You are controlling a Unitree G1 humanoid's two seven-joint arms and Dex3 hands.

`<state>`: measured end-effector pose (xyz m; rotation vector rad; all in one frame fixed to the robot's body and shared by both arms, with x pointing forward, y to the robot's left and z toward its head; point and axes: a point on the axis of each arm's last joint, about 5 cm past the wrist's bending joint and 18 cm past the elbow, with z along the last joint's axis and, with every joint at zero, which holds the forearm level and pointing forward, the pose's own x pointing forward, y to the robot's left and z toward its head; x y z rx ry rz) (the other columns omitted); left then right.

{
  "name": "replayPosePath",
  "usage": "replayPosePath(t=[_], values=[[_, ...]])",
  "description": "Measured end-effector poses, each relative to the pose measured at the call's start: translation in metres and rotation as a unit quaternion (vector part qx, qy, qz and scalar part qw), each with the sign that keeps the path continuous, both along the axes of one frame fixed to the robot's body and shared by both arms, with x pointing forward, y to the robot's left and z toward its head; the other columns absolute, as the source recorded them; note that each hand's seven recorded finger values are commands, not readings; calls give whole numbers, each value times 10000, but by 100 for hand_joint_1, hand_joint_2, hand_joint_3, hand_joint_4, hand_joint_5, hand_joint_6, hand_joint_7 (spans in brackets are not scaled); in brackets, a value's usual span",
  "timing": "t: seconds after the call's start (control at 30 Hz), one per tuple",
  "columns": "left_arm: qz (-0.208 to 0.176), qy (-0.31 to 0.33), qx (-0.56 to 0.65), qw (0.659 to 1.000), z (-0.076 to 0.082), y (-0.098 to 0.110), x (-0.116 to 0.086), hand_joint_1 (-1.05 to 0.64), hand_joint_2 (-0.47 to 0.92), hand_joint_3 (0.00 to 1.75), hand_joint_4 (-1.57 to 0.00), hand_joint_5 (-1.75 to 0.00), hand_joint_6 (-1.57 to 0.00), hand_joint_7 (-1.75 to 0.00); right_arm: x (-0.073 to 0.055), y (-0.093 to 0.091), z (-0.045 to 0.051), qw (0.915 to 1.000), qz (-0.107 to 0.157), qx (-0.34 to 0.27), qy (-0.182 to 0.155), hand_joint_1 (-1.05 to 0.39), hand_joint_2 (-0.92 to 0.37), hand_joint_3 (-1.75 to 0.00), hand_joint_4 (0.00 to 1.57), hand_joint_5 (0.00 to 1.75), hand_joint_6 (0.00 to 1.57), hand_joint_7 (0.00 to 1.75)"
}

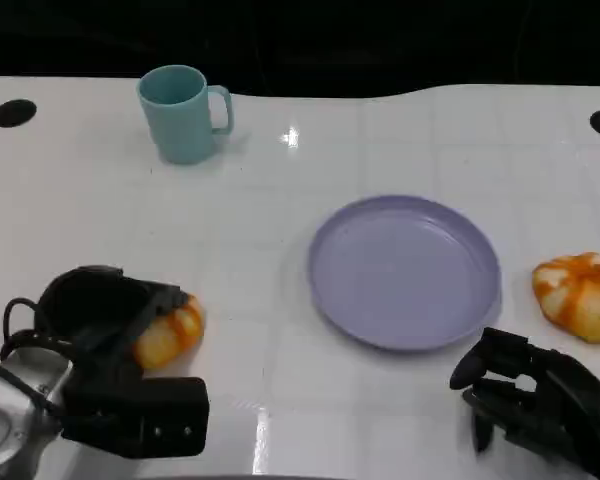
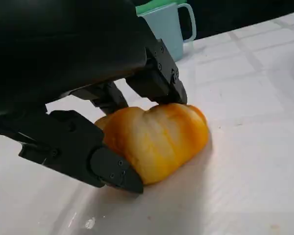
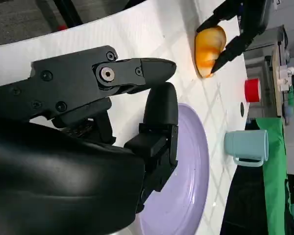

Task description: Grasp the bread from the table and place it into the plate.

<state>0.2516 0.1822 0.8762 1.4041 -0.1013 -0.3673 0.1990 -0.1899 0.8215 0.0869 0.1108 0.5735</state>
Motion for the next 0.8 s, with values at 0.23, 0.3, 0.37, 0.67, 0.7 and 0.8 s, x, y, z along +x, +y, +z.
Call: replayPosePath(t=[0.23, 0.3, 0.37, 0.67, 0.7, 0.8], values=[[1, -227, -280, 9994, -39, 14, -28, -18, 57, 117, -74, -175, -53, -175, 0, -1, -2, 10000, -6, 19, 14, -52, -92, -27, 66, 175, 67, 138], [-13, -247, -312, 9992, -52, 15, -42, -17, 55, 121, -74, -175, -53, -175, 1, -1, -1, 10000, -7, 20, 16, -51, -92, -28, 66, 175, 66, 137], [-15, -325, -356, 9988, -61, 15, -52, -17, 52, 120, -72, -175, -52, -175, 0, -1, -1, 10000, -6, 17, 4, -51, -92, -28, 66, 175, 67, 137], [-204, -585, -395, 9973, 36, 0, -46, -24, 60, 102, -69, -175, -63, -144, -1, 6, 8, 10000, -51, -43, -19, -51, -92, -29, 66, 175, 68, 137], [-208, -564, -364, 9975, 49, -3, -46, -26, 64, 94, -69, -175, -67, -135, -1, 6, 9, 10000, -52, -43, -18, -50, -92, -28, 66, 175, 68, 137], [-288, -549, -241, 9978, 165, -40, -30, -30, 74, 68, -70, -175, -69, -131, 2, 2, 6, 10000, -33, -24, -1, -50, -92, -28, 67, 175, 67, 138]])
